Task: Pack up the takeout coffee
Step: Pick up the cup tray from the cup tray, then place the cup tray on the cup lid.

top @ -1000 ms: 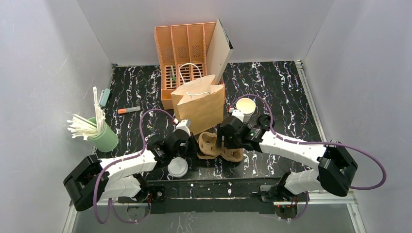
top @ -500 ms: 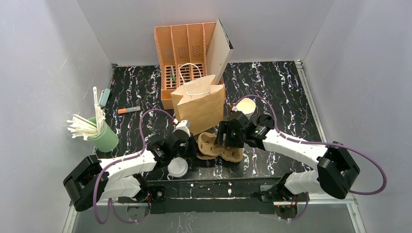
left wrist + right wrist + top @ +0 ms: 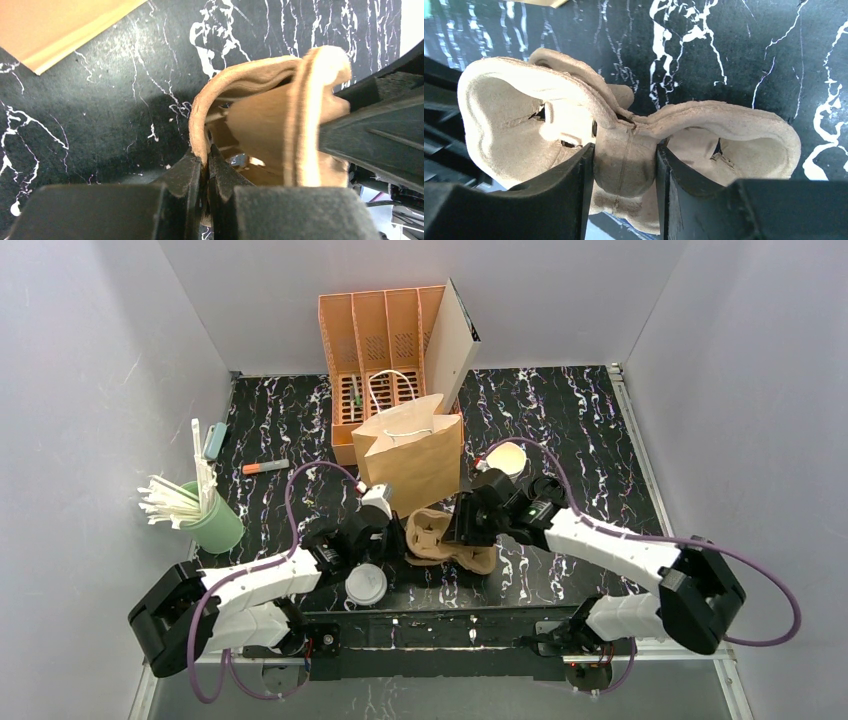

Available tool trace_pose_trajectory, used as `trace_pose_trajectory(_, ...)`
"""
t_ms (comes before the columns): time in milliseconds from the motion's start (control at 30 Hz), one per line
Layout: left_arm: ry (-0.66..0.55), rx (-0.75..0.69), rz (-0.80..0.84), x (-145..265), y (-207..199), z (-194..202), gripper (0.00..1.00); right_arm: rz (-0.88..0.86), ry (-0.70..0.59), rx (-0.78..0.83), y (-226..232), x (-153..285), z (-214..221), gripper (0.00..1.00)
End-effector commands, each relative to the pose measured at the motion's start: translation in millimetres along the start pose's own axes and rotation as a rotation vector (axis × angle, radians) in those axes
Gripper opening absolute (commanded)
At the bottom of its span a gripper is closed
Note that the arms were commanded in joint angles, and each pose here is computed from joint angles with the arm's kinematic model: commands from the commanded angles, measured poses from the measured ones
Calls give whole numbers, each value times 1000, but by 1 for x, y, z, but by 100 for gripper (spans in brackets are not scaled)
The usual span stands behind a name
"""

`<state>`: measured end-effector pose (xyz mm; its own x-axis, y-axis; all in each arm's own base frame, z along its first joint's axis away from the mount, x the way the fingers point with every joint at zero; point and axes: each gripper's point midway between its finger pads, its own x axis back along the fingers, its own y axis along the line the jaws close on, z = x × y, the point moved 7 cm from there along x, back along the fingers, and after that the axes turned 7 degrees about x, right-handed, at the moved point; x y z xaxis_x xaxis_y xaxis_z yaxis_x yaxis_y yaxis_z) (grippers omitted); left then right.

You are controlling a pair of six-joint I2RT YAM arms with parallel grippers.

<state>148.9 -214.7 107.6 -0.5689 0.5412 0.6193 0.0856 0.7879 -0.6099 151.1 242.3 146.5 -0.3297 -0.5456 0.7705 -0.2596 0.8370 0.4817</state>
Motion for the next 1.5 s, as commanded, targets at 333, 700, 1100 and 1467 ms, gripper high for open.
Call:
trace_pose_trajectory(333,-45,-132,-258,7,41,-3,0,-125,-133,-98,-7,64,-25,40)
trace_pose_trajectory(700,-27,-174,-318,7,48,-3,0,-58,-168,-92,-14,75,-32,45)
trace_pose_trajectory(1100,-27,-168,-269,13,35,-8,0,380,-276,-72,-64,98,-40,50)
trace_pose_trajectory(1467,4,-167,-200,29,15,-16,0,466,-180,-180,-108,58,-14,91)
